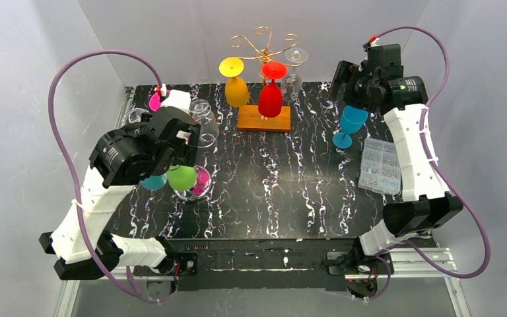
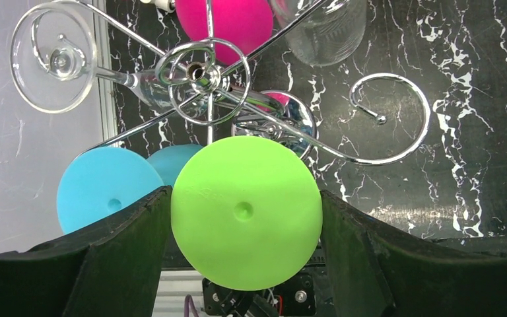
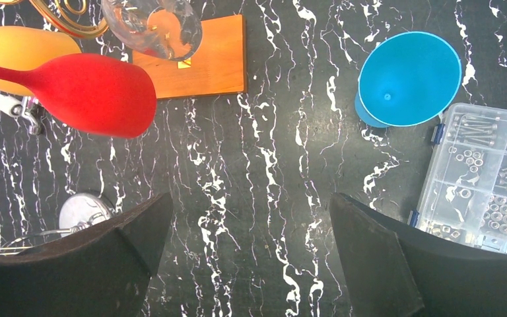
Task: Take the wine glass off the wine glass rack
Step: Pick up the wine glass from the wine rack.
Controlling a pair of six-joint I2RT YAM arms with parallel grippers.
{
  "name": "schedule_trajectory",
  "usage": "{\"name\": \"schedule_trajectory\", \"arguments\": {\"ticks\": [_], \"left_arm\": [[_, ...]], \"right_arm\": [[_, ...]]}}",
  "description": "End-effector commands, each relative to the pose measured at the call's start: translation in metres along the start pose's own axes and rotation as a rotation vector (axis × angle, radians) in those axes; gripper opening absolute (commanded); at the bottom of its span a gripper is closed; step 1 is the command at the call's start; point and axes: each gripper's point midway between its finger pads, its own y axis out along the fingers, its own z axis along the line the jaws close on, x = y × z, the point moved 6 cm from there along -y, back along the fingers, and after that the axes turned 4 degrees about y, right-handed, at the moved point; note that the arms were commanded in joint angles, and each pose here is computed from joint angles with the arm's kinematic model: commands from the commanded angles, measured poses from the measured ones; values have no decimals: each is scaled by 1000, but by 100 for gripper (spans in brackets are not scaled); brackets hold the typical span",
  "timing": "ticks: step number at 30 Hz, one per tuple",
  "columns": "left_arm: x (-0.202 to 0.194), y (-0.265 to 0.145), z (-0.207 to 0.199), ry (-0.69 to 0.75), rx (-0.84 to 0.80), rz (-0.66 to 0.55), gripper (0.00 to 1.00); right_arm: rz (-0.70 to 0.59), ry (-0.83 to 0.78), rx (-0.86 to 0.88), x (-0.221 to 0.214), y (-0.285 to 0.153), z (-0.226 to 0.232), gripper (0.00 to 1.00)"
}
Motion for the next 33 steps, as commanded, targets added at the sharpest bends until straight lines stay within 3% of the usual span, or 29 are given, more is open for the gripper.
{"name": "schedule_trajectory", "arguments": {"ticks": [1,12,22,33], "left_arm": [[6,2,-5,0,-15,-20,44],[14,-2,-18,2,-135,-22,43],[21,-14,-33,-48,-290,-30,43],[61,-22,-58,-158,-418,-75,43]], "right_arm": [[-64,-8,46,5,-18,6,98],[-28,-7,191,-12,-24,29,98],[27,26,456,-46,-39,75,98],[126,216,784,-91,-56,96,98]]}}
